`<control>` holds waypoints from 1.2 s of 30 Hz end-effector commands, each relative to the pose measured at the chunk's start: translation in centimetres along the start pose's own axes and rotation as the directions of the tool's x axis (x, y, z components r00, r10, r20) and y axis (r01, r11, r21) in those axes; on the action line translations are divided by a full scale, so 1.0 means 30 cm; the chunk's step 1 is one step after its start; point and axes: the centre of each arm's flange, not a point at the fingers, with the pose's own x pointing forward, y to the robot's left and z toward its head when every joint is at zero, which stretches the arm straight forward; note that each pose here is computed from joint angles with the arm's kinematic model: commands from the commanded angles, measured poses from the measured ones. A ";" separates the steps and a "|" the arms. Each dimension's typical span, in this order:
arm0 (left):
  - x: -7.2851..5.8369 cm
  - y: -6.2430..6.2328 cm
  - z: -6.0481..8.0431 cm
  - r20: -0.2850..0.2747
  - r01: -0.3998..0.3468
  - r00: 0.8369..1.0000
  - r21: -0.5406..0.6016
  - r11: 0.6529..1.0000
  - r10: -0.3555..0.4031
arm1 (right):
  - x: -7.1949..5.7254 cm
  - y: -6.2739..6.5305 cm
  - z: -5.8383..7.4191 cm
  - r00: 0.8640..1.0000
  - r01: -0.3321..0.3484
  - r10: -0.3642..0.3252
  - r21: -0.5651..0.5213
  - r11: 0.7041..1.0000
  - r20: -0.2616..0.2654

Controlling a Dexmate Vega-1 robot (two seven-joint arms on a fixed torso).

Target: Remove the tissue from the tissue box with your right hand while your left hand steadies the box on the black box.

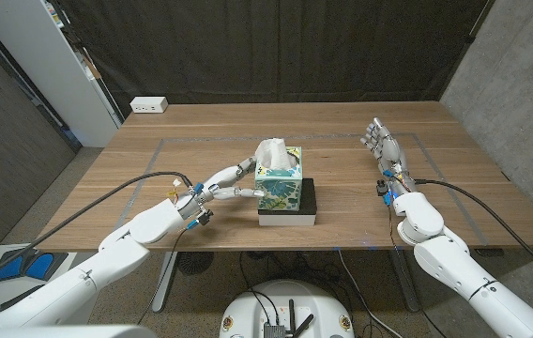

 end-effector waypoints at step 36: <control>-0.069 -0.009 0.047 -0.077 -0.184 0.980 -0.008 0.983 0.183 | -0.001 0.007 0.002 1.000 -0.024 0.024 -0.001 1.000 0.000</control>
